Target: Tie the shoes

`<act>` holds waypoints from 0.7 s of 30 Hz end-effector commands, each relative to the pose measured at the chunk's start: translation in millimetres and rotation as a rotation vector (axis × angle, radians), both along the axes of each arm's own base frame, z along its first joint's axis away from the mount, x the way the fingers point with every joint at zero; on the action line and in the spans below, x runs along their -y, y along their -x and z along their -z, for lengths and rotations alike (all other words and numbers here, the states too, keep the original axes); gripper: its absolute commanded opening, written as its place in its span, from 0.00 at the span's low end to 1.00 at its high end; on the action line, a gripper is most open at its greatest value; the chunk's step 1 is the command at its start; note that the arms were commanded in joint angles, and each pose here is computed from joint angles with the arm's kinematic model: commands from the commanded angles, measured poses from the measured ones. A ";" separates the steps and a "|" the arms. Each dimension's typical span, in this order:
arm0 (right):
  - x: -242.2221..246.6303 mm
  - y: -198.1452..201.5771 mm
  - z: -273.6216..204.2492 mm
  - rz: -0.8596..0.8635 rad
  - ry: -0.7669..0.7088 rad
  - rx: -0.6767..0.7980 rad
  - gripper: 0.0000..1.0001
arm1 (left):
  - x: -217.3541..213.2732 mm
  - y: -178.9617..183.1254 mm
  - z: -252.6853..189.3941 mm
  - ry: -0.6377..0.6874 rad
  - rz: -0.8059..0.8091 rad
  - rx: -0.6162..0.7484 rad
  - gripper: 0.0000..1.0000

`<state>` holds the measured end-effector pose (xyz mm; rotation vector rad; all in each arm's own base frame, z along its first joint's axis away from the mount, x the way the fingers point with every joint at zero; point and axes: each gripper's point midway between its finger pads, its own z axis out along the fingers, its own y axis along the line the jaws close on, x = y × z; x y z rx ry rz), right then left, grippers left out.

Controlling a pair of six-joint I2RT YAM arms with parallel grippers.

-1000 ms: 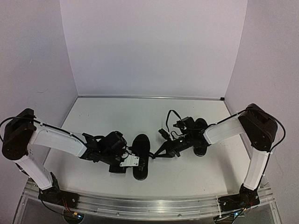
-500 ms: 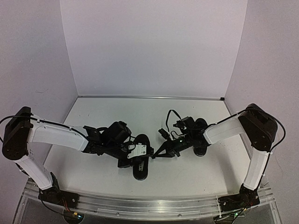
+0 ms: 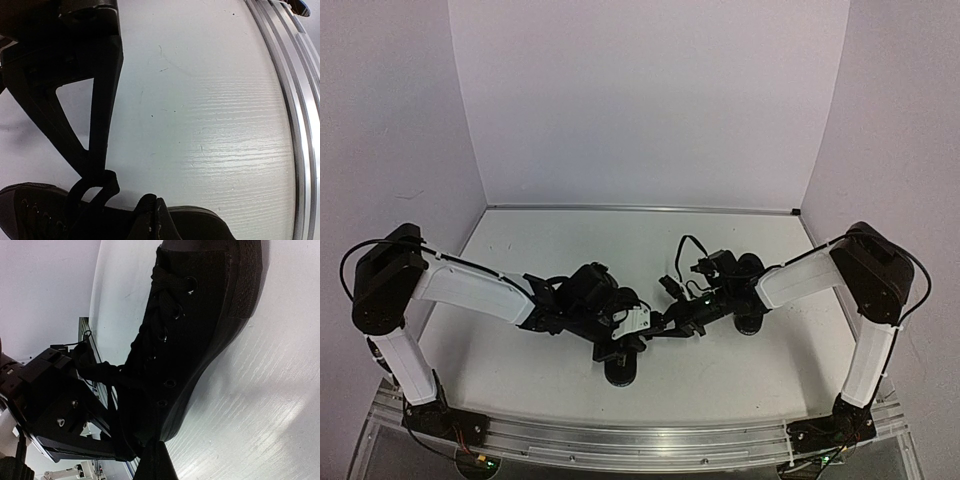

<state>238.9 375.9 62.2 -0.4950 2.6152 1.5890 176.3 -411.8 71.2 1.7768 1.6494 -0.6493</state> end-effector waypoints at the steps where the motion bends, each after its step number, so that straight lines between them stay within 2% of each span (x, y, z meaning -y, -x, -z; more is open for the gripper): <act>1: -8.1 -8.3 -17.7 0.005 -0.038 0.052 0.00 | 24.1 -4.2 -23.1 0.089 0.009 0.022 0.05; 6: -7.2 -7.6 -16.4 0.005 -0.036 0.051 0.00 | 25.9 -5.6 -44.4 0.152 -0.015 0.043 0.11; 10: -6.7 -7.0 -14.8 0.004 -0.033 0.050 0.00 | 25.0 2.2 -58.9 0.155 0.007 0.033 0.35; 14: -6.7 -6.8 -15.4 0.004 -0.034 0.052 0.00 | 13.2 8.4 -89.3 0.222 -0.007 0.052 0.49; 18: -5.8 -7.3 -16.1 0.006 -0.034 0.051 0.01 | -9.0 5.4 -124.9 0.294 -0.068 0.087 0.57; 21: -3.8 -6.6 -16.5 0.008 -0.034 0.050 0.06 | -30.9 -10.5 -143.8 0.338 -0.163 0.078 0.59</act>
